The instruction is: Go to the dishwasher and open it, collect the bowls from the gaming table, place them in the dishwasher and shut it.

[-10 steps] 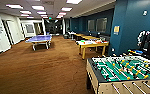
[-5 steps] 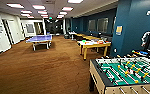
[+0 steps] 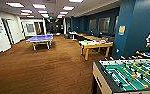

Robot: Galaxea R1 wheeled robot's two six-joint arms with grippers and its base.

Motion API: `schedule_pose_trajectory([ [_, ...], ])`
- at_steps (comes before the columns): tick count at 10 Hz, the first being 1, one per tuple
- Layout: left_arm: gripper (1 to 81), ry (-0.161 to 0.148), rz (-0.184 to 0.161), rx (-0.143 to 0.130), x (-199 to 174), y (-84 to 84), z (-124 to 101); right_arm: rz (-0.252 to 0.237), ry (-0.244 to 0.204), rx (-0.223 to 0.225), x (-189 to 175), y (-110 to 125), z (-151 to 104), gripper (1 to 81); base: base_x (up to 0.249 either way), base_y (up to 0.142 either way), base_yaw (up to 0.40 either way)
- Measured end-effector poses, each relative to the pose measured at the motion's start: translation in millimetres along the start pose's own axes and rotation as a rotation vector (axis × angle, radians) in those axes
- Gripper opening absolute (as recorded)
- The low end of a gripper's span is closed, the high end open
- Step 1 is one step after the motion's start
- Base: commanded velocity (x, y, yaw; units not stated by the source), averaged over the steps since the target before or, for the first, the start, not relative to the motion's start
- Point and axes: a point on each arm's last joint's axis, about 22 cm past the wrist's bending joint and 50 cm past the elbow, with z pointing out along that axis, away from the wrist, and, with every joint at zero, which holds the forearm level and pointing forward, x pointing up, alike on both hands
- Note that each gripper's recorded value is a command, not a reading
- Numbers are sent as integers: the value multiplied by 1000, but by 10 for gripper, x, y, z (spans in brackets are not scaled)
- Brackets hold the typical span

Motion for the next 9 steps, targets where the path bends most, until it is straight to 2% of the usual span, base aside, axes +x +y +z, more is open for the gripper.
schedule_pose_trajectory([
  [2, 811, -5, -3, -14, -25, 96, 24, 1, -13, -14, -58, 96, -36, 811, 168, 91, 0],
  [4, 811, 34, 7, 1, 225, -13, 12, -12, 28, 11, 210, -64, 25, 811, 168, 90, 0],
  [6, 811, -23, -8, -10, -173, 74, 4, 2, -31, -15, -184, 87, -36, 811, 168, 90, 0],
  [9, 811, 13, 1, -5, 68, 39, 14, -8, 7, -3, 44, 21, -7, 811, 168, 91, 0],
])
